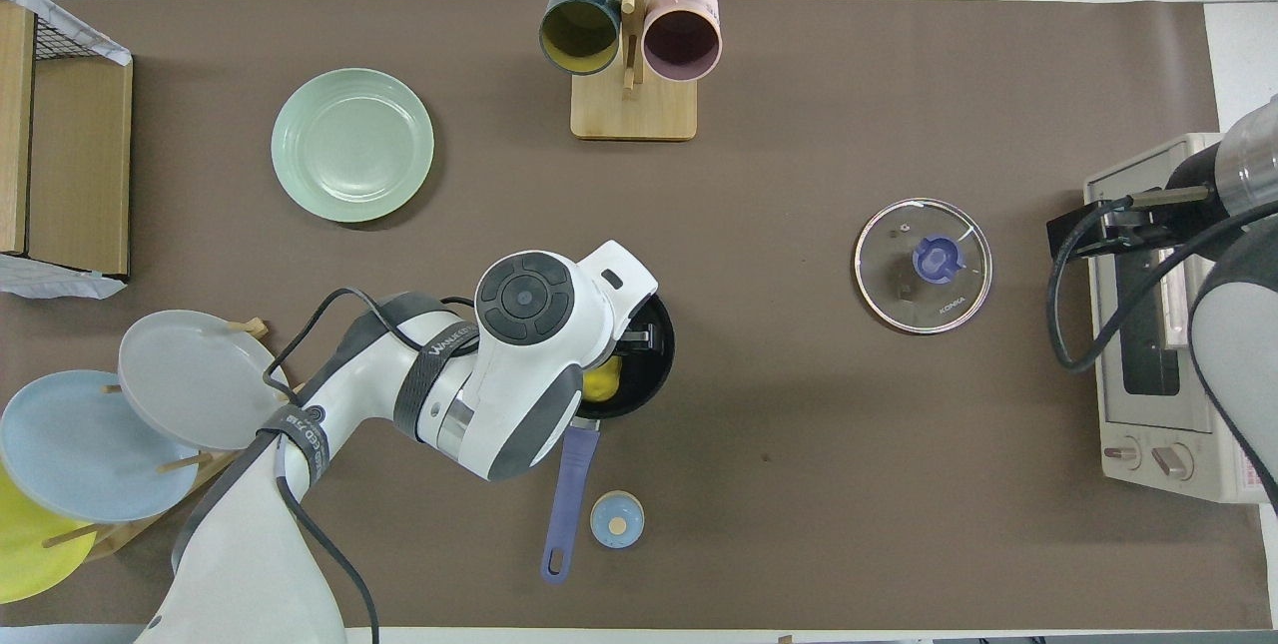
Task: Transfer potato from pot to plate
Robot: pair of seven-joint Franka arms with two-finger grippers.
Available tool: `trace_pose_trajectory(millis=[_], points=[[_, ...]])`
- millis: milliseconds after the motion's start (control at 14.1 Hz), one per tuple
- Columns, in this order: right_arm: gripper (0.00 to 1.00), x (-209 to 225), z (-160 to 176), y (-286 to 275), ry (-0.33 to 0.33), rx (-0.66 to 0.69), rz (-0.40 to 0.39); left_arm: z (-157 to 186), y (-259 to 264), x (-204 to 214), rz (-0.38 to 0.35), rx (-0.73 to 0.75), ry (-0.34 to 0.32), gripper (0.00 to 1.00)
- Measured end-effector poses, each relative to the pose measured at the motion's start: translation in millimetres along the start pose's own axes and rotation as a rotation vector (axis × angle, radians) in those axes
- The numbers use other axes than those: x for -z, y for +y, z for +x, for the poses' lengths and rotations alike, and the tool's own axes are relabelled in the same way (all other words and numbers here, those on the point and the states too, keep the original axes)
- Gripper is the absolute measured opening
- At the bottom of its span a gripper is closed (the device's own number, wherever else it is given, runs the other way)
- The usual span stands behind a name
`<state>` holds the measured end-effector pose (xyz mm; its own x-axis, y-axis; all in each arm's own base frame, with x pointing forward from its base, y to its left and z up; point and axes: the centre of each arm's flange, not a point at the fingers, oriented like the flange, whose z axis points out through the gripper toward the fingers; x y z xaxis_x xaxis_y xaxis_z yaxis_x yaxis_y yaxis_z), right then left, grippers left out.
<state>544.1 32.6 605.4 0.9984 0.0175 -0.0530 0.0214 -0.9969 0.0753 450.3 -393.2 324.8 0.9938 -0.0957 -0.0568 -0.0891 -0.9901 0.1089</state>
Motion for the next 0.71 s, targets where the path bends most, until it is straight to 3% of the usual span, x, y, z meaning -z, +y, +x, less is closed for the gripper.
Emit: trace_pose_trajectory(millis=[355,711], points=[[1.0,-4,1,9,-0.008,-0.017,0.001,8,-8,9,-0.005,0.019,0.017,1.0],[1.0,-5,1,14,-0.009,-0.027,0.002,5,-13,9,0.016,0.028,-0.023,1.0]])
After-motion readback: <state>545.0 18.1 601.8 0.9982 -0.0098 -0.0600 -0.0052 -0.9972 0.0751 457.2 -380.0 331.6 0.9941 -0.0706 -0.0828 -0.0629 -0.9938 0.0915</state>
